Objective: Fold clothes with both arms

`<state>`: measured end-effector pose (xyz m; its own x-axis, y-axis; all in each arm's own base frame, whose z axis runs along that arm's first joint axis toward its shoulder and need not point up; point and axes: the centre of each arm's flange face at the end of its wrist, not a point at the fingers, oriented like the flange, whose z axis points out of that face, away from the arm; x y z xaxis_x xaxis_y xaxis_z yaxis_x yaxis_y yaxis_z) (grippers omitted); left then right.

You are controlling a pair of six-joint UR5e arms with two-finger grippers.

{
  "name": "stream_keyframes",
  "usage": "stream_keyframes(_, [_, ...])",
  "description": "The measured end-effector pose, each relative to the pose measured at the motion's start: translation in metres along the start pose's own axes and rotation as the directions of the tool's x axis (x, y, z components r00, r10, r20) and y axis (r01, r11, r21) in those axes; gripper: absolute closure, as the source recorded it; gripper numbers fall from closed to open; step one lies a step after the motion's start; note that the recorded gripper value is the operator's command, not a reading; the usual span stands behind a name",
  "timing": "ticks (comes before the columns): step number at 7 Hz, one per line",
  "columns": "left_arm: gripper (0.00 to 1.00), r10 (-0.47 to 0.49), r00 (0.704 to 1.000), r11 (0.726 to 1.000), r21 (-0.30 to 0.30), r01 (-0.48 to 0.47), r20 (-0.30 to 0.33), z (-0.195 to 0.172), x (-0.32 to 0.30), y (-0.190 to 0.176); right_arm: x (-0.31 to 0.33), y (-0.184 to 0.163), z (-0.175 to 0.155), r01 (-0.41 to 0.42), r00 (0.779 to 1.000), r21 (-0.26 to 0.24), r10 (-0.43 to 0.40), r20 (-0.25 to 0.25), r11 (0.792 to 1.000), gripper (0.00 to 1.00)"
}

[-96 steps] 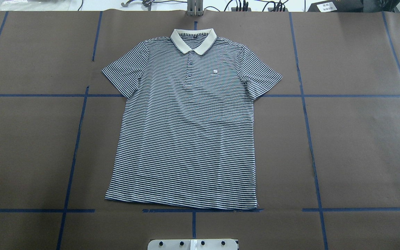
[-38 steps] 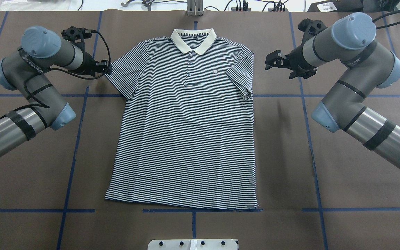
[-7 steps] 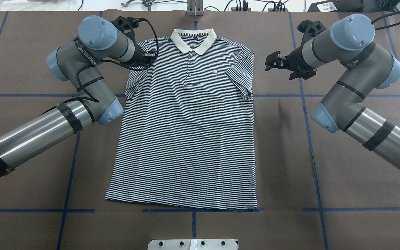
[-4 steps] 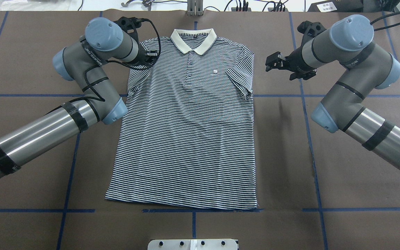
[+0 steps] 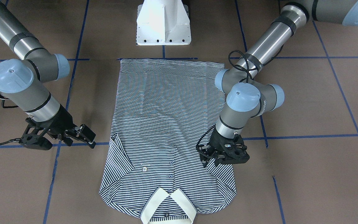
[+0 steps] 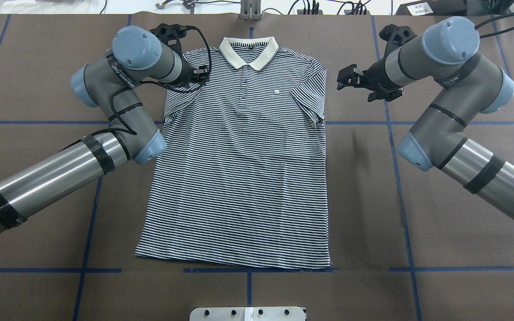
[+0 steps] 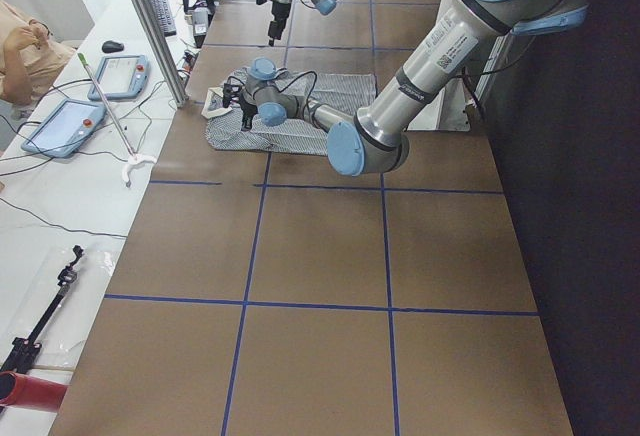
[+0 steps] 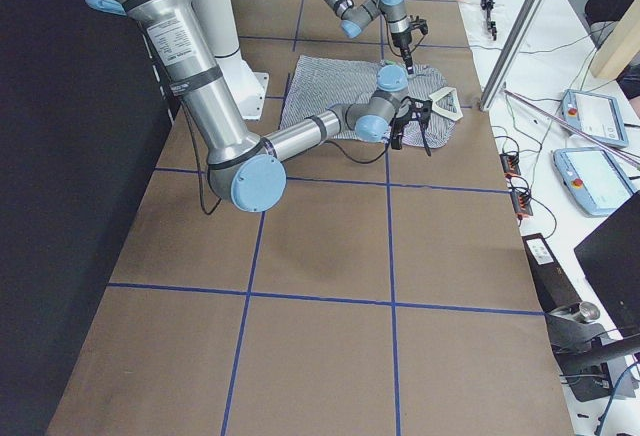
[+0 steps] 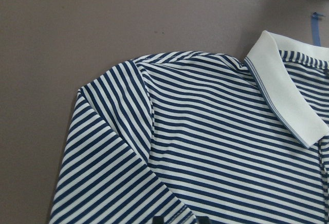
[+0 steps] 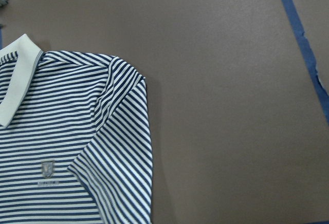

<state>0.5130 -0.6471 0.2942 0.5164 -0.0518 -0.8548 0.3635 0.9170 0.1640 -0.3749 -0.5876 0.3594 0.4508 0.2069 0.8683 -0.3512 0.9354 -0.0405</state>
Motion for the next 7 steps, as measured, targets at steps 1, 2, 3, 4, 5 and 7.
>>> stream_keyframes(1, [0.12,0.002,1.000,1.000,0.003,-0.002,-0.026,-0.012,0.001,0.007,-0.016,0.017,-0.005,-0.020,0.999,-0.007,0.021,0.028,1.000,0.00])
stream_keyframes(2, [0.12,0.010,0.998,1.000,0.007,-0.010,-0.060,-0.033,-0.008,0.021,-0.034,0.044,-0.011,-0.068,0.996,-0.007,0.068,0.057,0.998,0.00])
stream_keyframes(3, [0.12,0.020,0.996,1.000,0.009,-0.019,-0.092,-0.057,-0.021,0.037,-0.049,0.088,-0.010,-0.115,0.990,0.010,0.114,0.077,0.993,0.00])
stream_keyframes(4, [0.12,0.027,0.992,1.000,-0.004,-0.027,-0.123,-0.079,-0.035,0.051,-0.059,0.147,-0.004,-0.132,0.989,0.039,0.128,0.078,0.991,0.02])
stream_keyframes(5, [0.12,0.030,0.989,0.999,-0.029,-0.034,-0.146,-0.095,-0.046,0.063,-0.069,0.209,-0.010,-0.153,0.988,0.054,0.151,0.039,0.987,0.02])
stream_keyframes(7, [0.10,0.030,0.988,0.998,-0.050,-0.038,-0.151,-0.101,-0.057,0.071,-0.078,0.308,-0.031,-0.248,0.967,0.051,0.250,-0.048,0.967,0.12])
